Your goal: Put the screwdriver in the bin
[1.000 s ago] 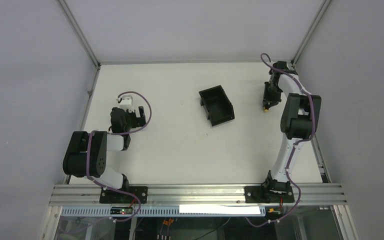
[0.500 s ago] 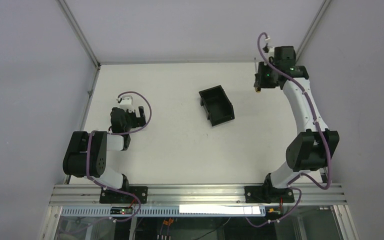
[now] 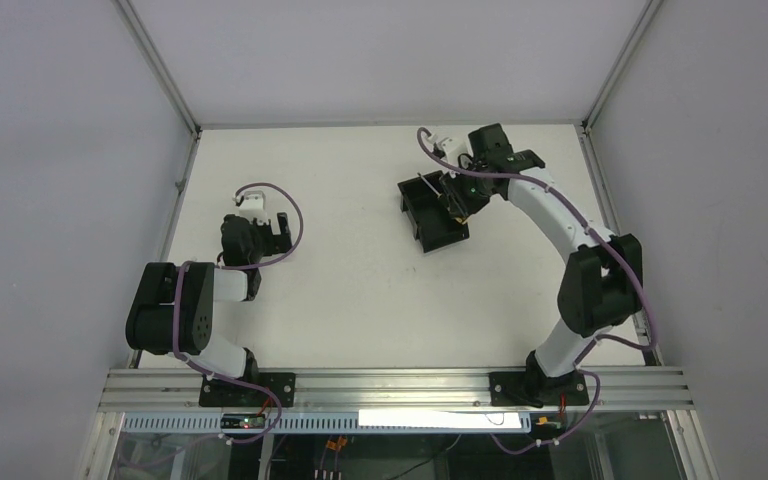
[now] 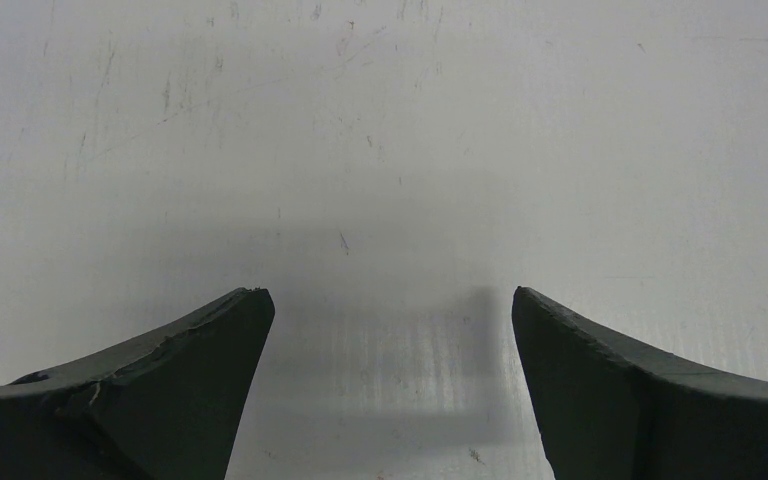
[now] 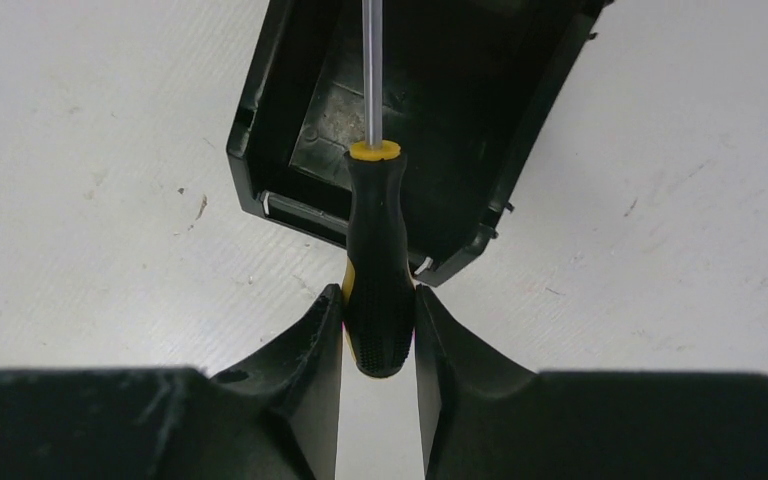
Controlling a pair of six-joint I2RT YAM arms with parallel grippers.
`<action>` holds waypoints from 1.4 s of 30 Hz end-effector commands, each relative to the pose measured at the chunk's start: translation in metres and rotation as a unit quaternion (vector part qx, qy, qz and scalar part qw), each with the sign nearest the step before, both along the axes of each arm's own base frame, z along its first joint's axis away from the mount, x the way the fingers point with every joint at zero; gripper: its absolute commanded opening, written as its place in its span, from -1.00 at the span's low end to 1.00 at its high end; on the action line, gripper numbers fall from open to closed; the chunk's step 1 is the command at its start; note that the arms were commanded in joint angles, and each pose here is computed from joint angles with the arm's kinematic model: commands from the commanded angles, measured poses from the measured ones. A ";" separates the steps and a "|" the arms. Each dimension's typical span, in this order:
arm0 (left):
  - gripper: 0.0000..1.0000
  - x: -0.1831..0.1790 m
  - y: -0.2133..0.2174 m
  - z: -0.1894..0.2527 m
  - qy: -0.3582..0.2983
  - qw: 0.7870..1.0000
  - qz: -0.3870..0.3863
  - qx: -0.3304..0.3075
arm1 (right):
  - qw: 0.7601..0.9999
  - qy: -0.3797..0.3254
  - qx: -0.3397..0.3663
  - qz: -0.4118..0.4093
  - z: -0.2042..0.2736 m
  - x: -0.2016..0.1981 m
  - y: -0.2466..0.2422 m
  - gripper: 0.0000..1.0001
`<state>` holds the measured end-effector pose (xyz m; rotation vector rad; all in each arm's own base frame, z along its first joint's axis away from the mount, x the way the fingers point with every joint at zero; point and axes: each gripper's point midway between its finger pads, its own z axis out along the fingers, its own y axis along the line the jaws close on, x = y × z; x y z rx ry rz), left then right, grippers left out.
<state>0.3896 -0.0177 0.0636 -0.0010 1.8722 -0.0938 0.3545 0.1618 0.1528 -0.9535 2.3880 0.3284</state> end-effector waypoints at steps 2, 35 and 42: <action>0.98 0.003 -0.001 0.016 -0.026 1.000 -0.002 -0.002 | 0.999 -0.016 -0.008 0.051 -0.017 0.020 0.017 -0.58; 0.98 0.003 -0.001 0.015 -0.026 1.000 -0.002 -0.002 | 0.898 -0.046 0.058 -0.433 0.046 0.044 -0.123 0.99; 0.98 0.003 -0.001 0.015 -0.026 1.000 -0.002 -0.002 | 0.853 -0.055 0.011 -0.519 0.038 0.038 -0.200 0.99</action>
